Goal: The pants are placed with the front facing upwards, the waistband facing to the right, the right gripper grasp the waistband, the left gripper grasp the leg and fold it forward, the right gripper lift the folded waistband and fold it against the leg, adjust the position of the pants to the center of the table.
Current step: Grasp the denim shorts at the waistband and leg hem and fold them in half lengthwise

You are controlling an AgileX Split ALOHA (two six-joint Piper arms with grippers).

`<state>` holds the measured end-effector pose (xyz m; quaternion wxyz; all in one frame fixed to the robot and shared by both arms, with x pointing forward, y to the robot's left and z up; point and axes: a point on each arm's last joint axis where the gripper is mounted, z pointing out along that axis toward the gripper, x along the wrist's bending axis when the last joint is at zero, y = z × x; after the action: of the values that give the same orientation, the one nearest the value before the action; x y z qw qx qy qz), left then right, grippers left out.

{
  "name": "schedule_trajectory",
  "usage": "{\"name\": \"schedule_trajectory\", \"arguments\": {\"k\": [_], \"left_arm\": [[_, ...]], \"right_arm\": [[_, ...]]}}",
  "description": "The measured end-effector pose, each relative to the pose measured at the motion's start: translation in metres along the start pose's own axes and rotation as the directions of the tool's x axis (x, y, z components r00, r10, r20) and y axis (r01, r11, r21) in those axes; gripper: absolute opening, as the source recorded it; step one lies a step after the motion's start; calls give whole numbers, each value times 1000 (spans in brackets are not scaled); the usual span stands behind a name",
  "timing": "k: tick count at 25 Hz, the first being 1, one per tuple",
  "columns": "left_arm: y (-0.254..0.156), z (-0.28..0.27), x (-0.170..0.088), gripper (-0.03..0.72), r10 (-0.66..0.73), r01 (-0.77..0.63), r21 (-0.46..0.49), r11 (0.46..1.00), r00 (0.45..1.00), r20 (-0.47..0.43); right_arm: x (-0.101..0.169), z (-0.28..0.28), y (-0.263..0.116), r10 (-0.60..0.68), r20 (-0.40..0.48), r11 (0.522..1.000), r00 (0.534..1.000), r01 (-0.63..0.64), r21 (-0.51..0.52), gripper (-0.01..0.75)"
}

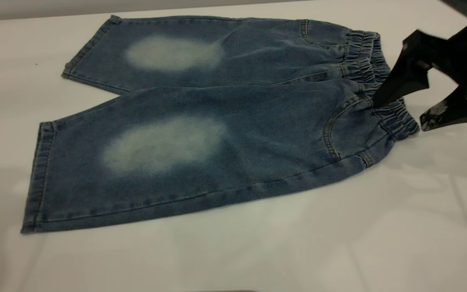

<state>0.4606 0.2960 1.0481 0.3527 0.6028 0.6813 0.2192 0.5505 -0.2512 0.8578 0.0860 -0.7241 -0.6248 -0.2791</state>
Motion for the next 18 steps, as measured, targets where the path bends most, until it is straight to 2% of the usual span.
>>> {"name": "schedule_trajectory", "arguments": {"k": [9,13,18], "left_arm": [[1,0,0,506,0,0,-8,1000,1000,-2],[1,0,0,506,0,0,-15,1000,1000,-3],[1,0,0,506,0,0,-15,1000,1000,-3]], "right_arm": [[-42,10,4,135,-2,991,991,-135,19,594],[-45,18,2,140,-41,990,989,-140,25,592],[-44,26,6,132,-125,991,983,-135,-17,589]]}}
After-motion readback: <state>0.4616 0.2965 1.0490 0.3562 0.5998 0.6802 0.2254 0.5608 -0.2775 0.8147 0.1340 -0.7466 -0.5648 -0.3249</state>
